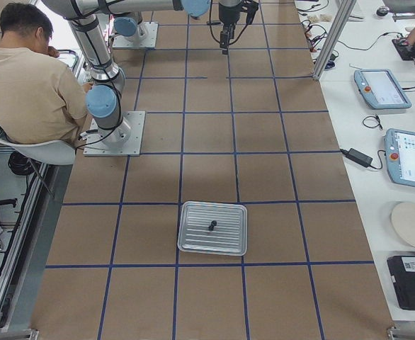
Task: Place bearing gear from tray to pile
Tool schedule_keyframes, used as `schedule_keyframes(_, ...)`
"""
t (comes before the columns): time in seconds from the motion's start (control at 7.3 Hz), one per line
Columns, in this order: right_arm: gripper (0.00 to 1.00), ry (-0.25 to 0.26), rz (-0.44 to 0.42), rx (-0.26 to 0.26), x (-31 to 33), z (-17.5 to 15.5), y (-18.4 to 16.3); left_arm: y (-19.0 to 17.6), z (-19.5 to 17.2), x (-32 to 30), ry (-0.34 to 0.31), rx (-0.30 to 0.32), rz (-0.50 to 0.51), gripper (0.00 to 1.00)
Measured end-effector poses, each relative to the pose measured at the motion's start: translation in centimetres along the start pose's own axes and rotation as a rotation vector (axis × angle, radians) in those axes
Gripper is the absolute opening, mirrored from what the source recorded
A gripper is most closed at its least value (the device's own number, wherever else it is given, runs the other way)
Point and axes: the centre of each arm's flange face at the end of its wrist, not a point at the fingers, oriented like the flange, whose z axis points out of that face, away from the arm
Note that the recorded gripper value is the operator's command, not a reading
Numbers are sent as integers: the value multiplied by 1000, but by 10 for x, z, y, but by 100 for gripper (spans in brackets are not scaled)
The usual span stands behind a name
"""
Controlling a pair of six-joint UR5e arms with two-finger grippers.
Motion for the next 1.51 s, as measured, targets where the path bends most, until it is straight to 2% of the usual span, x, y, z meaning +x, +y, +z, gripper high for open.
schedule_keyframes(0.41,100,3,-10,4,0,0,-1,1,-1,0,-1,1,0,100)
schedule_keyframes(0.55,100,34,-32,9,3,2,-2,2,0,0,-1,0,0,100)
schedule_keyframes(0.82,100,143,-205,3,30,7,-19,2,0,0,-1,-1,-1,100)
schedule_keyframes(0.96,100,171,-278,-16,70,5,-37,2,0,0,-1,-1,0,100)
schedule_keyframes(1.23,100,177,-435,-59,188,-2,-74,2,0,0,0,0,0,100)
schedule_keyframes(1.37,100,158,-490,-81,256,0,-86,2,-1,0,-1,0,0,100)
schedule_keyframes(1.51,100,117,-573,-109,327,10,-93,2,-1,0,-1,0,0,100)
